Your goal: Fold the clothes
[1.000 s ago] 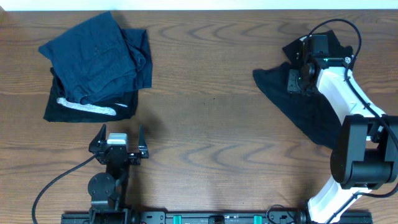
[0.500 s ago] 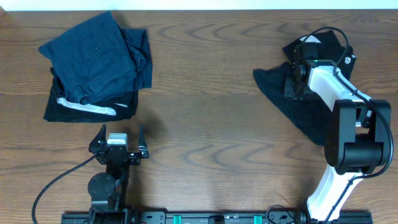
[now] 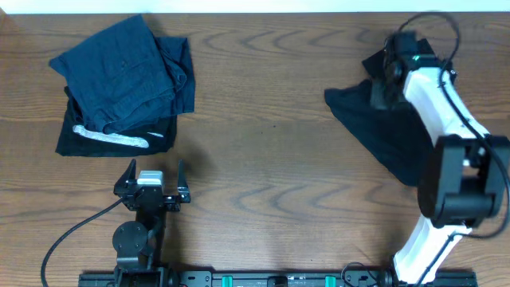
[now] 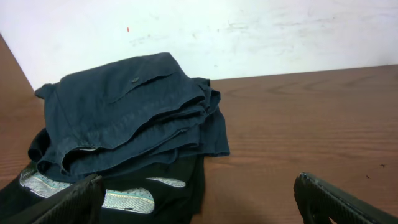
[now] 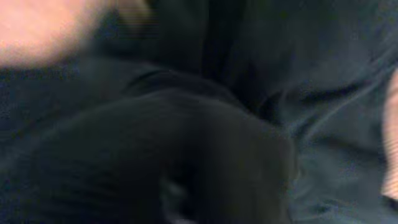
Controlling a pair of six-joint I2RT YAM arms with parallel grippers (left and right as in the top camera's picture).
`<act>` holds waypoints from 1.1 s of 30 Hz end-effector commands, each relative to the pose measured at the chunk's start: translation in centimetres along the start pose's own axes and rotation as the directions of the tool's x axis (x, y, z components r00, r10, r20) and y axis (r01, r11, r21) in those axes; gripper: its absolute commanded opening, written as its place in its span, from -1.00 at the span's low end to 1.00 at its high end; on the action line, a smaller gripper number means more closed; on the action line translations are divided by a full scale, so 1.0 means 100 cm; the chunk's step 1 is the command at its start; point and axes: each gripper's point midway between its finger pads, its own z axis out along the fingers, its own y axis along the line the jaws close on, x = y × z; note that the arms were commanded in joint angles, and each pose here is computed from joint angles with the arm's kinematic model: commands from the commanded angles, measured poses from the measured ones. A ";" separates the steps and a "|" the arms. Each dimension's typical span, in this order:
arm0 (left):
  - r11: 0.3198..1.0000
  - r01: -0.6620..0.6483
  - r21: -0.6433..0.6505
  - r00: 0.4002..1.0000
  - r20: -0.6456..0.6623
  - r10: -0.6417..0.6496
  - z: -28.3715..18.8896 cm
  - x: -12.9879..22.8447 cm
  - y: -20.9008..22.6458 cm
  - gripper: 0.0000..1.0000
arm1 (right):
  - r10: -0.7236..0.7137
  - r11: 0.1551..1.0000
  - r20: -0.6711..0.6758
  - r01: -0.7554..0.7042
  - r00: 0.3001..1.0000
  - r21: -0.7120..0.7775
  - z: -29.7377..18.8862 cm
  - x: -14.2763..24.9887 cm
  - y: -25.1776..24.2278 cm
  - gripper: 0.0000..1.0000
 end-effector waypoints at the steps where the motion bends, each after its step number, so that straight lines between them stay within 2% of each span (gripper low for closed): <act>1: 1.000 0.001 0.023 0.999 -0.043 0.000 0.001 0.014 -0.005 0.96 | 0.033 0.980 0.158 -0.001 0.987 -0.197 -0.072 -0.037 0.023 -0.98; 7: 1.000 0.001 0.023 0.999 -0.043 0.000 0.001 0.014 -0.005 0.96 | -0.012 0.870 0.164 0.091 0.986 -0.484 -0.108 -0.029 0.087 -0.98; 12: 1.000 0.001 0.023 0.999 -0.043 0.000 0.001 0.014 -0.005 0.96 | -0.164 0.747 0.204 0.257 0.965 -0.613 -0.130 -0.003 0.159 -0.98; 17: 1.000 0.001 0.023 0.999 -0.043 0.000 0.001 0.014 -0.005 0.96 | -0.285 0.673 0.278 0.398 0.917 -0.623 -0.148 0.028 0.225 -0.98; 21: 1.000 0.001 0.023 0.999 -0.043 0.000 0.001 0.014 -0.005 0.96 | -0.386 0.658 0.290 0.481 0.876 -0.579 -0.141 0.062 0.266 -0.98; 28: 1.000 0.001 0.023 0.999 -0.043 0.000 0.001 0.014 -0.005 0.96 | -0.568 0.614 0.188 0.564 0.801 -0.552 -0.087 0.138 0.322 -0.98; 33: 1.000 0.001 0.023 0.999 -0.043 0.000 0.001 0.014 -0.005 0.96 | -0.658 0.525 0.123 0.570 0.743 -0.632 -0.060 0.195 0.356 -0.86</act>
